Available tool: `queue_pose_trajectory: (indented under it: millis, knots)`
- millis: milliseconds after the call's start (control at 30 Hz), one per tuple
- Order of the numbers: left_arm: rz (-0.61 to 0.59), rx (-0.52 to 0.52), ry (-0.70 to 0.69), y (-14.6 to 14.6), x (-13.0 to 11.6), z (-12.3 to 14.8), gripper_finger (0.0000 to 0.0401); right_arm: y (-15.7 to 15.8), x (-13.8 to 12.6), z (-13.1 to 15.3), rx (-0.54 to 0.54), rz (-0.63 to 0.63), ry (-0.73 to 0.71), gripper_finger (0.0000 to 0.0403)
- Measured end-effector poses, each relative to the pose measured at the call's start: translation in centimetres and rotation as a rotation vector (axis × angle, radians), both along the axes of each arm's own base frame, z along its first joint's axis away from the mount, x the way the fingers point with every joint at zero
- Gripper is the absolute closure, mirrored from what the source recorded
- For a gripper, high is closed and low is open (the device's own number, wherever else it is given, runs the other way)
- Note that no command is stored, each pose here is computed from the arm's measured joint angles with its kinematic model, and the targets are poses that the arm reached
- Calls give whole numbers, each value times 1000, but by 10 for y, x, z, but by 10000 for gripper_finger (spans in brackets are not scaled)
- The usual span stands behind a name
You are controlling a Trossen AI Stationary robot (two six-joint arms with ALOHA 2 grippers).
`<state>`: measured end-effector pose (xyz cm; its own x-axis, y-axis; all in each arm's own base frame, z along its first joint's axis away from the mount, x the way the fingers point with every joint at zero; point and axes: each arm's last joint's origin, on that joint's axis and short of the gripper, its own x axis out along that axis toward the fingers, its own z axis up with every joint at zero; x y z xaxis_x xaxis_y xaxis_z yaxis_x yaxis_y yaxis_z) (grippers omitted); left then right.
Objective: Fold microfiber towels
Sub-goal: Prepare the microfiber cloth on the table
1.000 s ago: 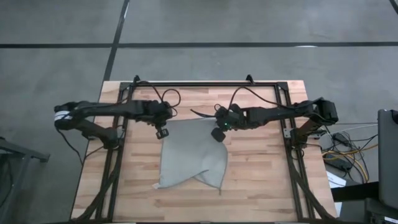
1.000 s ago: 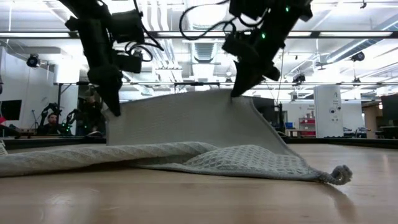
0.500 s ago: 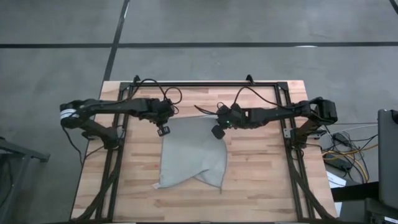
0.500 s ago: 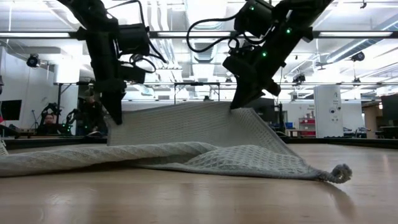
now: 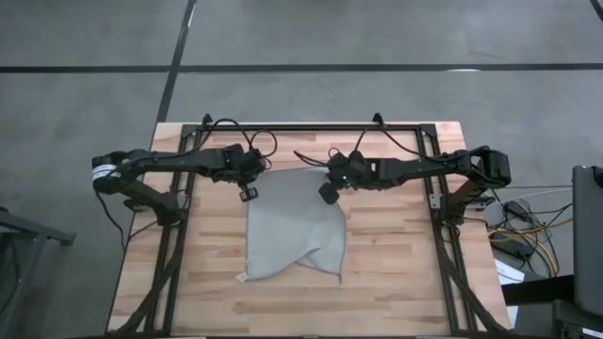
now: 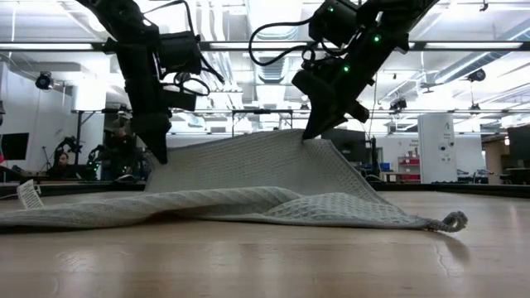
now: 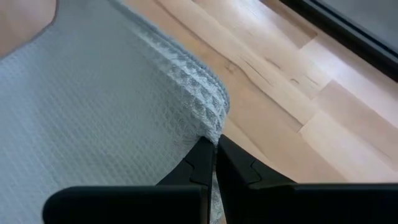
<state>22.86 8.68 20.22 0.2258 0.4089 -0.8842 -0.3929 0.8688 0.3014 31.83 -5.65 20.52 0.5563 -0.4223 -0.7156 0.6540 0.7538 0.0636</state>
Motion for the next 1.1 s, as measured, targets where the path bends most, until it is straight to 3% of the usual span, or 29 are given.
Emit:
queue_pose_trajectory:
  millis: [167, 500, 700, 900, 1100]
  knots:
    - [1, 1, -3, 0, 0, 0, 352, 1, -2, -2, 2, 11, 34, 377]
    - [4, 4, -9, 0, 1, 0, 272, 1, -6, -5, 29, -17, 67, 300]
    - [54, -15, -33, 0, 1, 0, 243, 1, -6, -5, 52, -42, 51, 266]
    - [32, -236, -106, -6, 2, -1, 243, 4, -5, -6, 175, -61, 12, 259]
    - [-40, -567, -129, -17, 0, -3, 243, 19, -3, -7, 346, 86, 6, 275]
